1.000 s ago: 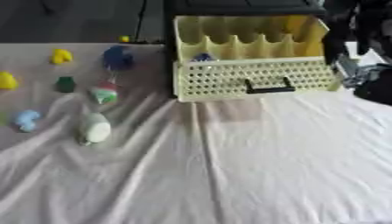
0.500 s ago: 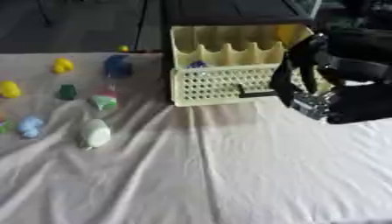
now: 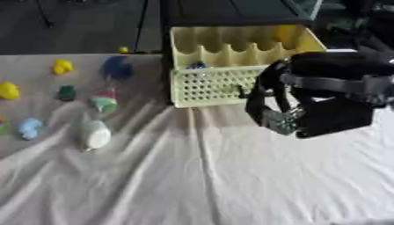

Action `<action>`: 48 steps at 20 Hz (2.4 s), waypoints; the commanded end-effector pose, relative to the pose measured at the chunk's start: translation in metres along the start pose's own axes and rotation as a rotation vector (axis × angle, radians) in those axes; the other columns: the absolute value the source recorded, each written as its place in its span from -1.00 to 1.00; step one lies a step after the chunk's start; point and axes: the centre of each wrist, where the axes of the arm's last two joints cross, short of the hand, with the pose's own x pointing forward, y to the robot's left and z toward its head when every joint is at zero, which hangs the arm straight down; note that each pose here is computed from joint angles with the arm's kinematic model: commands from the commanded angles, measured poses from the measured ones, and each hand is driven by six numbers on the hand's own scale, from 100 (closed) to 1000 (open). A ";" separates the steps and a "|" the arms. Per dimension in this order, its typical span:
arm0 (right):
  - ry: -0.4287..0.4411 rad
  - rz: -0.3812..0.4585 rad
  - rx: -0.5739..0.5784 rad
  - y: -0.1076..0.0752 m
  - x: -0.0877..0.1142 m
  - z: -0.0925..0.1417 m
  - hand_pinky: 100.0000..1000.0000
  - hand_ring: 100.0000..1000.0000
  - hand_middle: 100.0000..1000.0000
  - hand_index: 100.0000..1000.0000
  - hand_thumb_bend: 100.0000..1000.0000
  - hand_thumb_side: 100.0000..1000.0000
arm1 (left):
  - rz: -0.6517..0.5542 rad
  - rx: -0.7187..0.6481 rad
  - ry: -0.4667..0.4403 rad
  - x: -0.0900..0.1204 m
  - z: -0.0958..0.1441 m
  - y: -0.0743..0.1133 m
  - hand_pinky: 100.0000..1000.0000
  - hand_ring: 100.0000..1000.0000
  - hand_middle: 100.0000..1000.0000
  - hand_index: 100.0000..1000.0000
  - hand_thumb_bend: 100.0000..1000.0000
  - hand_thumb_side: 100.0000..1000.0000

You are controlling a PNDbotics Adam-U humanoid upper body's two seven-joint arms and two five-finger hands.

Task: Pick up objects from table and place into drawer.

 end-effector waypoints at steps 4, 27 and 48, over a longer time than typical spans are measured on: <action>0.062 -0.039 0.068 0.006 0.004 -0.003 -0.64 -0.15 0.35 0.58 -1.00 1.00 | 0.010 0.008 -0.021 0.005 -0.005 0.001 0.35 0.68 0.61 0.81 -0.86 1.00; 0.386 -0.064 -0.070 0.016 -0.032 -0.008 -0.73 -0.16 0.37 0.64 -1.00 1.00 | 0.029 0.014 0.002 0.006 -0.002 -0.003 0.30 0.66 0.60 0.80 -0.92 1.00; 0.438 -0.134 -0.093 0.026 -0.097 -0.044 -0.71 -0.08 0.51 0.77 -1.00 1.00 | 0.057 0.002 0.019 0.006 0.002 -0.006 0.24 0.64 0.61 0.78 -0.97 1.00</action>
